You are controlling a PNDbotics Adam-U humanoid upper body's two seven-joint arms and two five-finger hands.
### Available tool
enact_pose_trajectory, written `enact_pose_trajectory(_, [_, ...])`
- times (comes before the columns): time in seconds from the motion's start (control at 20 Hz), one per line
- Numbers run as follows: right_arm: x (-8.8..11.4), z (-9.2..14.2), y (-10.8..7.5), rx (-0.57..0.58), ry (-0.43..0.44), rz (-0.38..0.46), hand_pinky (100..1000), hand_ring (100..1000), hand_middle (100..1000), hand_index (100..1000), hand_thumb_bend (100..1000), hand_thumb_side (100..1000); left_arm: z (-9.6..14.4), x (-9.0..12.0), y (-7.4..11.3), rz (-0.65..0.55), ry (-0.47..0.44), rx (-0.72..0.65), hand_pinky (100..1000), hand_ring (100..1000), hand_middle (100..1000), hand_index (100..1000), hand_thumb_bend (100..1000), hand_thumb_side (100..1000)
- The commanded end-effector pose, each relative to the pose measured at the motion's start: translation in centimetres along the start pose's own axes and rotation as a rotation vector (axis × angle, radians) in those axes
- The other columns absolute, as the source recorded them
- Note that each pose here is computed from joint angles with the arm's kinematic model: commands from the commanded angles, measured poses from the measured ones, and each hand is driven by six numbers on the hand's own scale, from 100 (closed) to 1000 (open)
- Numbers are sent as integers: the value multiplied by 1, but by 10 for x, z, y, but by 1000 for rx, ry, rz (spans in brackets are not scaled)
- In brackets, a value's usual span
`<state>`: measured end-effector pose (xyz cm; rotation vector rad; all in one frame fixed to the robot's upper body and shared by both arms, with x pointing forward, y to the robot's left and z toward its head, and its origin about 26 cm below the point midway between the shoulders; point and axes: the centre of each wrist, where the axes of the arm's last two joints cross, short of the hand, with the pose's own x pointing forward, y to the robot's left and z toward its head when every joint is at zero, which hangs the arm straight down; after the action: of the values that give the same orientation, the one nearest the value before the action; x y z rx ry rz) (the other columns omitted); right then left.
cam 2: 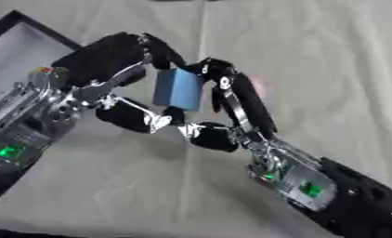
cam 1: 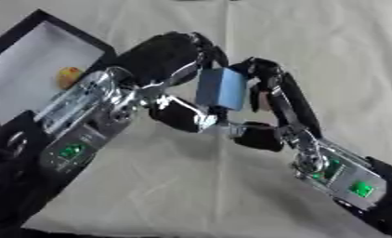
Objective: Pick up the objects with one hand, pass them to the other hand, and then place them into the box on the other side of the table.
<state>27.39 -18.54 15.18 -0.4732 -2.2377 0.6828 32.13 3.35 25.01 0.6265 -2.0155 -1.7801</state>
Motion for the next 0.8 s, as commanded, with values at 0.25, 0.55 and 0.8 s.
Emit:
enact_pose_trajectory(0.25, [3,0,-3,-13,12,-12,194,575,546,430,296,100,5,0,12,-34,3,32,776,625,502,536,100,154])
enact_pose_trajectory(0.55, [3,1,-3,-8,5,0,193,575,546,431,296,100,4,0,11,-28,-7,11,779,606,471,500,100,150])
enact_pose_trajectory(0.8, [2,1,-3,-6,8,6,200,581,554,442,342,100,4,0,11,-25,-11,7,775,588,433,454,100,144])
